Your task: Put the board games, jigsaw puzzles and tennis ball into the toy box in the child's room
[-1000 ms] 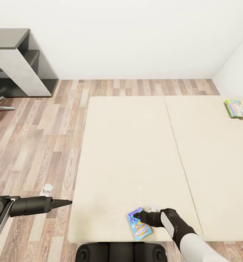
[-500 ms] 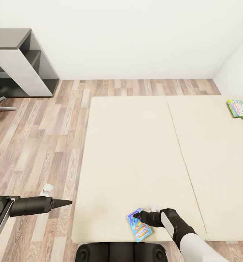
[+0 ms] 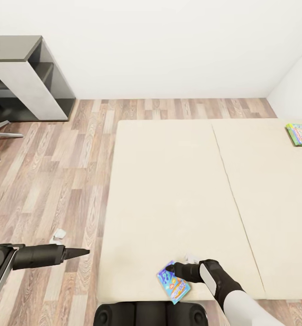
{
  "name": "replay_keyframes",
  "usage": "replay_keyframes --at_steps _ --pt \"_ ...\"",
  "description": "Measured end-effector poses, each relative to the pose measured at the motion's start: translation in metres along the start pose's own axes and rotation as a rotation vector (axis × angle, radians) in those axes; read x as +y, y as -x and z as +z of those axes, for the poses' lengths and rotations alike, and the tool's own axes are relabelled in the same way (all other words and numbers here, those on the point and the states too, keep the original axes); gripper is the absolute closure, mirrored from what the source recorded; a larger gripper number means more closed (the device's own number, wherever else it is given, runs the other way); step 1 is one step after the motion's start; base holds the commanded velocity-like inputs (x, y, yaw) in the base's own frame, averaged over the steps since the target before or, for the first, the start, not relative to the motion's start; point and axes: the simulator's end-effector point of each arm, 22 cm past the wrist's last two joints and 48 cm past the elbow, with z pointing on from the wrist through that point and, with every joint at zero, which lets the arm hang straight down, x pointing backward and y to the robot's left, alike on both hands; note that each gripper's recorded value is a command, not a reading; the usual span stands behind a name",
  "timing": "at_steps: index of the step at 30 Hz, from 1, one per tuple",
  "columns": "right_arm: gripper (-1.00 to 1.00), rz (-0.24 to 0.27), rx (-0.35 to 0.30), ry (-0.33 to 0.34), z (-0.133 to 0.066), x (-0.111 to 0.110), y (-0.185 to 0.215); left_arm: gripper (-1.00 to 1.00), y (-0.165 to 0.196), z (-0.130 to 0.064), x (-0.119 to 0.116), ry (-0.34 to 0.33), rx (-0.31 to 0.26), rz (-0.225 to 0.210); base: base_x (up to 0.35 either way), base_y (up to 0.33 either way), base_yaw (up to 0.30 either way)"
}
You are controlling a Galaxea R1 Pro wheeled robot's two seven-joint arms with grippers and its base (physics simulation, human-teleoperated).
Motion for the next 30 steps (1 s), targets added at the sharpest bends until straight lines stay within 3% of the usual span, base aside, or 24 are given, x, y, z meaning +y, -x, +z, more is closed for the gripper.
replay_keyframes --at_steps 30 --pt "-1.00 0.005 0.013 -0.001 0.0004 -0.0004 -0.0036 -1.00 0.0001 0.0000 -0.0001 -0.001 0.000 0.000 0.000 0.009 0.000"
